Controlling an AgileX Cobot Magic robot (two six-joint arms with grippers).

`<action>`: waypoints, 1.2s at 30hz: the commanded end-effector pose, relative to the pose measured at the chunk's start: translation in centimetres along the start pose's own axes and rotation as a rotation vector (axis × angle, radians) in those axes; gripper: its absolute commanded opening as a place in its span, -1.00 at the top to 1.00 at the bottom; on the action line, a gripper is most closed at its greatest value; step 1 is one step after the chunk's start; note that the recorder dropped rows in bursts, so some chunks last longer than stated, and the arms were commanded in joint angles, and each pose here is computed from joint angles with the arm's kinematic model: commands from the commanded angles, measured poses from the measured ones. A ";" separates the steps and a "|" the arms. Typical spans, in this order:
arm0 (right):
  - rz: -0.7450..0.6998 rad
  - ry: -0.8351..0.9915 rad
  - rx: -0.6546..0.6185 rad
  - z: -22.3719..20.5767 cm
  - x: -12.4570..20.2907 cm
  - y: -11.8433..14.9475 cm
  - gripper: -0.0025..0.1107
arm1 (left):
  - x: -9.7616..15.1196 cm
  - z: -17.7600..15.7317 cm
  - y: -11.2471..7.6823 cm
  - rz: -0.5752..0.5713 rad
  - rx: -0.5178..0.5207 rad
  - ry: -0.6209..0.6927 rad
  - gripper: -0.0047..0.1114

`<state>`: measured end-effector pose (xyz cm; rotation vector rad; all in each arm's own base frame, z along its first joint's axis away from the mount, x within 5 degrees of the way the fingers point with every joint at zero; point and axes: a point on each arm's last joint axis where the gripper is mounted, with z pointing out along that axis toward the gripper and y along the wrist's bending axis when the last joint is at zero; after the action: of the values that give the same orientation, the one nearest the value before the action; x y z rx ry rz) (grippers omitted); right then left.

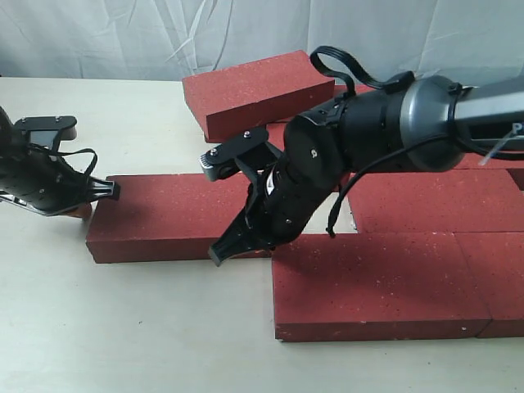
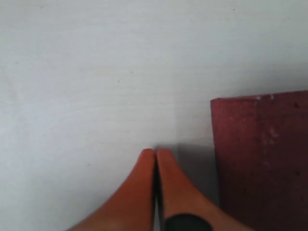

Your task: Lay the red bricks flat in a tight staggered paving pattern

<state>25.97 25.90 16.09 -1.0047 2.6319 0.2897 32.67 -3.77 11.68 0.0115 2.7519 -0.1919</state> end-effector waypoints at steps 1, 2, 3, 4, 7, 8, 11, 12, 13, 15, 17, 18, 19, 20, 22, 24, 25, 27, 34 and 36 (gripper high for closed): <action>-0.024 0.009 0.012 0.7 0.2 -0.1 0.97 | 0.1 0.2 -0.2 -0.023 0.010 0.008 0.92; -0.023 0.009 0.013 0.8 0.2 -0.2 0.97 | 0.1 0.2 -0.3 -0.030 0.012 0.007 0.92; -0.023 0.008 0.013 0.8 0.2 -0.2 0.97 | 0.1 0.2 -0.3 -0.032 0.014 0.007 0.92; -0.026 0.006 0.014 0.8 0.2 -0.2 0.97 | 0.1 0.2 -0.3 -0.029 0.014 0.007 0.92; -0.037 -0.007 0.021 0.8 0.0 -0.2 0.97 | 0.1 0.2 -0.3 -0.029 0.014 0.007 0.92; -0.045 -0.012 0.026 0.8 0.0 -0.3 0.97 | 0.1 0.2 -0.3 -0.029 0.014 0.007 0.92; -0.063 -0.015 0.036 0.8 0.0 -0.4 0.97 | 0.1 0.2 -0.3 -0.029 0.014 0.007 0.92; -0.065 -0.017 0.037 0.8 -0.1 -0.4 0.97 | 0.1 0.2 -0.3 -0.029 0.014 0.007 0.92; -0.065 -0.017 0.037 0.8 -0.1 -0.4 0.97 | 0.1 0.2 -0.3 -0.029 0.014 0.007 0.92; -0.065 -0.017 0.037 0.8 -0.1 -0.4 0.97 | 0.1 0.2 -0.3 -0.029 0.014 0.007 0.92; -0.065 -0.013 0.037 0.8 0.0 -0.4 0.97 | 0.1 0.2 -0.3 -0.029 0.014 0.007 0.92; -0.065 -0.009 0.037 0.8 0.0 -0.4 0.97 | 0.1 0.2 -0.3 -0.029 0.014 0.007 0.92; -0.065 -0.005 0.037 0.8 0.1 -0.4 0.97 | 0.1 0.2 -0.3 -0.029 0.014 0.007 0.92; -0.061 -0.001 0.034 0.5 0.1 -0.3 0.97 | 0.1 0.2 -0.3 -0.029 0.014 0.007 0.92; -0.061 0.003 0.033 -0.3 0.0 -0.3 0.97 | 0.1 0.2 -0.3 -0.029 0.014 0.007 0.92; -0.054 0.002 0.030 -1.8 -0.4 -0.1 0.97 | 0.1 0.2 -0.3 -0.029 0.014 0.007 0.92; -0.048 -0.010 0.032 -2.6 -0.6 -0.1 0.97 | 0.1 0.2 -0.3 -0.032 0.014 0.006 0.92; -0.032 -0.054 0.062 -4.5 -1.1 -0.3 0.97 | 0.1 0.2 -0.3 -0.038 0.016 0.006 0.92; 0.012 -0.136 0.234 -7.8 -1.4 -1.7 0.97 | 0.2 0.3 -1.9 0.008 0.032 -0.005 0.92; 0.008 -0.127 0.260 -7.9 -1.3 -1.9 0.97 | 0.2 0.4 -2.5 0.026 0.037 -0.011 0.92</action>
<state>26.35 23.48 23.36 -0.8881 2.4833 0.0661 32.53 -5.42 11.72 0.0322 2.7456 -0.2278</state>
